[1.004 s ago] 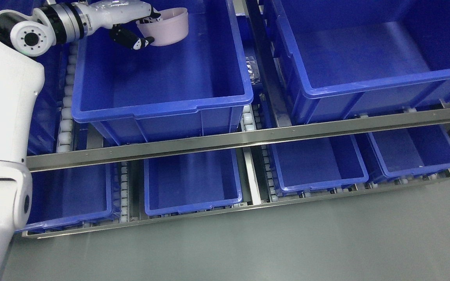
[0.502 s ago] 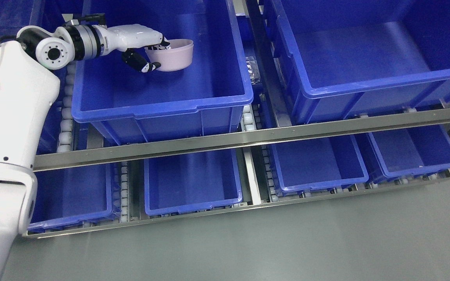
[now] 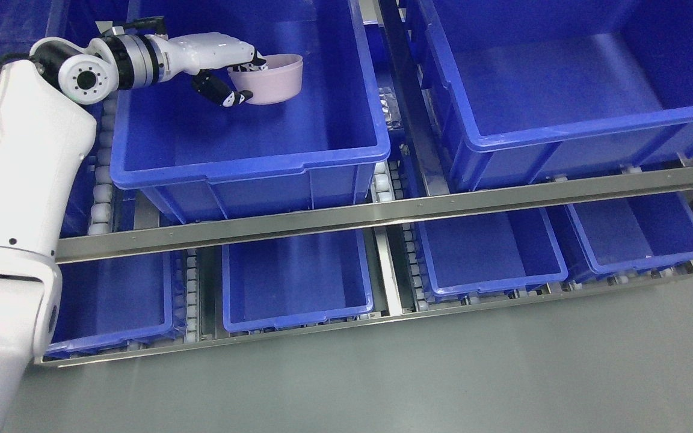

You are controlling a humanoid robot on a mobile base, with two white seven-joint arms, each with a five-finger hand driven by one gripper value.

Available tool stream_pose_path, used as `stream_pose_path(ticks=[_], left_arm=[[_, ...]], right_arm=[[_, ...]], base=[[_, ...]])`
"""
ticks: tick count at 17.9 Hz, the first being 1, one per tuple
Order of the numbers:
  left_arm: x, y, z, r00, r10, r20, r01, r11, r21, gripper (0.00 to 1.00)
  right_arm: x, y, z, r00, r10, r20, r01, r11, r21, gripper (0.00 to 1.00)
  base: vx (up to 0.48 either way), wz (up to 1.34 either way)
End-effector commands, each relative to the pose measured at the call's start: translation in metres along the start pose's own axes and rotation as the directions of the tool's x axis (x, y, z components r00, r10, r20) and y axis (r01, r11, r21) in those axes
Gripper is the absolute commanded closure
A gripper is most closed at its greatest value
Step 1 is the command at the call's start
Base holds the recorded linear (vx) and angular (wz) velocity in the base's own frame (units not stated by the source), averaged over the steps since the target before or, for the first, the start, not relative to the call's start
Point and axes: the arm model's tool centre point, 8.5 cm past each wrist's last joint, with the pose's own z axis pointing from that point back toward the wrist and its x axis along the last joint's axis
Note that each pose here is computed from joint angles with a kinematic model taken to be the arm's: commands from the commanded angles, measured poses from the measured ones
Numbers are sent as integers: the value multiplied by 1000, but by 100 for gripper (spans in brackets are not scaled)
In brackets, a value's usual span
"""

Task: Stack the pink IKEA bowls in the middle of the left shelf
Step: 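Lower the held bowls into the upper blue bin with the left hand, then open the left hand to release the bowls into the bin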

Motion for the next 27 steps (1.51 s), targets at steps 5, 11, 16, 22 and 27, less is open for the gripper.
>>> stream_pose_path(ticks=[5, 11, 16, 22, 27], left_arm=[[-3, -19, 11, 996, 84, 22, -86, 991, 98, 0], [-9, -22, 16, 988, 150, 34, -154, 958, 241, 3], [23, -33, -23, 961, 256, 110, -277, 838, 470, 2], [17, -28, -22, 913, 387, 133, -394, 744, 539, 0], [-21, -7, 37, 719, 602, 347, -609, 307, 731, 0]], right_arm=[[-7, -11, -1, 1000, -21, 6, 21, 1000, -17, 0], [-7, -11, -1, 1000, -21, 6, 21, 1000, -17, 0], [-7, -11, -1, 1000, -21, 6, 21, 1000, -17, 0], [-7, -11, -1, 1000, -21, 4, 21, 1000, -17, 0], [-7, -11, -1, 1000, -21, 6, 21, 1000, -17, 0]], base=[[0, 0], [0, 0], [0, 0], [0, 0], [0, 0]])
